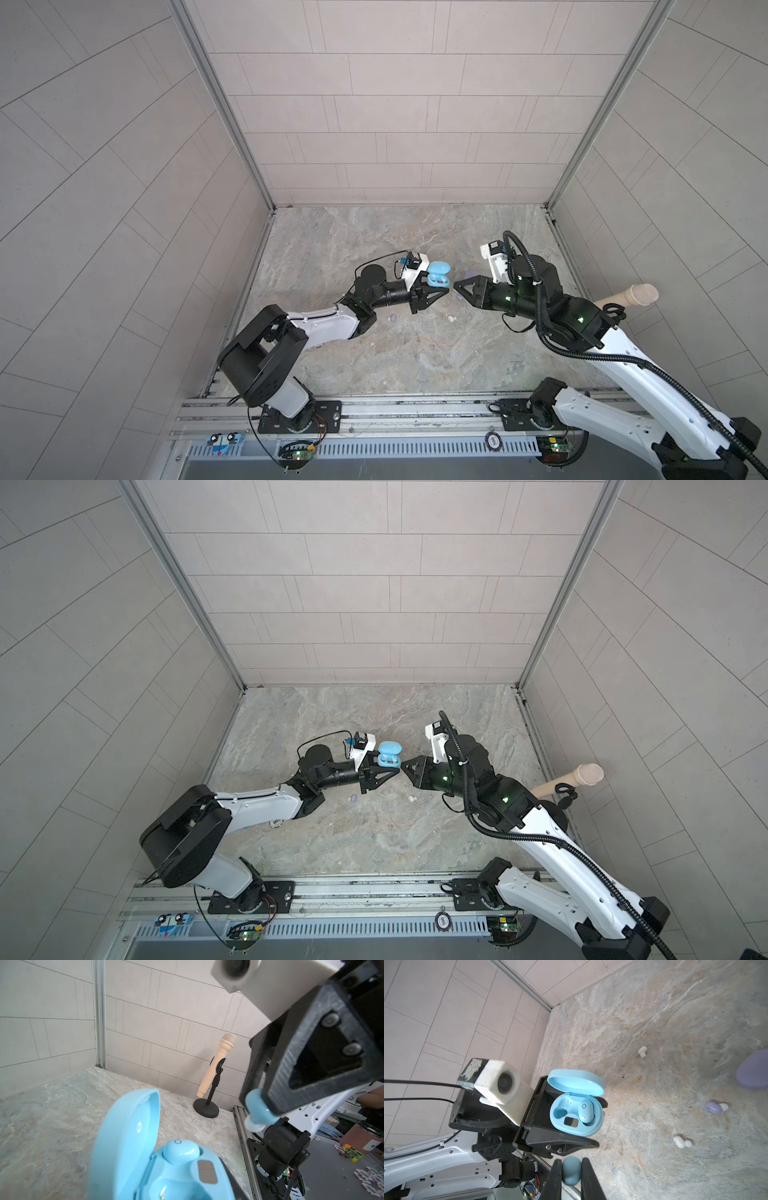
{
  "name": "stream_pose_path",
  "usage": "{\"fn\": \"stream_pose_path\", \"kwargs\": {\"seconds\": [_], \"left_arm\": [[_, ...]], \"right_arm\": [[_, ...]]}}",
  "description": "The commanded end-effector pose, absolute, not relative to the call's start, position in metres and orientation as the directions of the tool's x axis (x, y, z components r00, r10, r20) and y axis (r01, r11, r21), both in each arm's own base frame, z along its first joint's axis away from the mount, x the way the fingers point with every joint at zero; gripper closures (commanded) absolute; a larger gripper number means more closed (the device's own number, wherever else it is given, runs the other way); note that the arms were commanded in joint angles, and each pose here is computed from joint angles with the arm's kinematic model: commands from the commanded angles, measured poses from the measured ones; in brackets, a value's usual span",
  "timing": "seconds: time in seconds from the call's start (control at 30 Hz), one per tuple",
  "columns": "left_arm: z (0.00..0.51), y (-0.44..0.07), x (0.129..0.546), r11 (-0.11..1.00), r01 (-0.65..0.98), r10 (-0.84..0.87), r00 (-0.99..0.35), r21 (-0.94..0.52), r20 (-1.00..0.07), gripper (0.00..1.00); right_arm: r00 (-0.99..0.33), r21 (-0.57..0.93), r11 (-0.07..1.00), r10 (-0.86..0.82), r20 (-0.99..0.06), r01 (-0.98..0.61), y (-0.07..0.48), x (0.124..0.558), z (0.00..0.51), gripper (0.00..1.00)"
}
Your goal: Insert the wireless bluetooth earbuds into the charging case
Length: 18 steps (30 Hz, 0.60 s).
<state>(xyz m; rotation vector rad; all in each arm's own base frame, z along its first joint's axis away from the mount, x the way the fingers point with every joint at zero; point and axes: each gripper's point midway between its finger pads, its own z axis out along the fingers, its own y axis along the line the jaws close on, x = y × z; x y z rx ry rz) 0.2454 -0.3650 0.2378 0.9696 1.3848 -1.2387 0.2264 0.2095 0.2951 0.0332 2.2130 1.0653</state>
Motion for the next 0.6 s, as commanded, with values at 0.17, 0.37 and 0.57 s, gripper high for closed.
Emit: {"fn": "stream_pose_path", "kwargs": {"seconds": [0.17, 0.37, 0.57], "left_arm": [[0.27, -0.386, 0.23, 0.089, 0.994, -0.118, -0.049, -0.06, -0.992, 1.0], [0.274, -0.392, 0.226, 0.081, 0.995, -0.129, -0.042, -0.053, -0.991, 1.0], [0.28, -0.391, 0.224, 0.08, 0.996, -0.139, -0.027, -0.039, -0.99, 1.0]], "right_arm": [[-0.71, 0.77, 0.562, 0.407, -0.575, -0.302, 0.212, 0.232, 0.337, 0.84], [-0.722, 0.782, 0.546, 0.407, -0.56, -0.299, 0.217, 0.232, 0.336, 0.84], [-0.738, 0.787, 0.545, 0.396, -0.546, -0.29, 0.222, 0.231, 0.328, 0.84]]}}
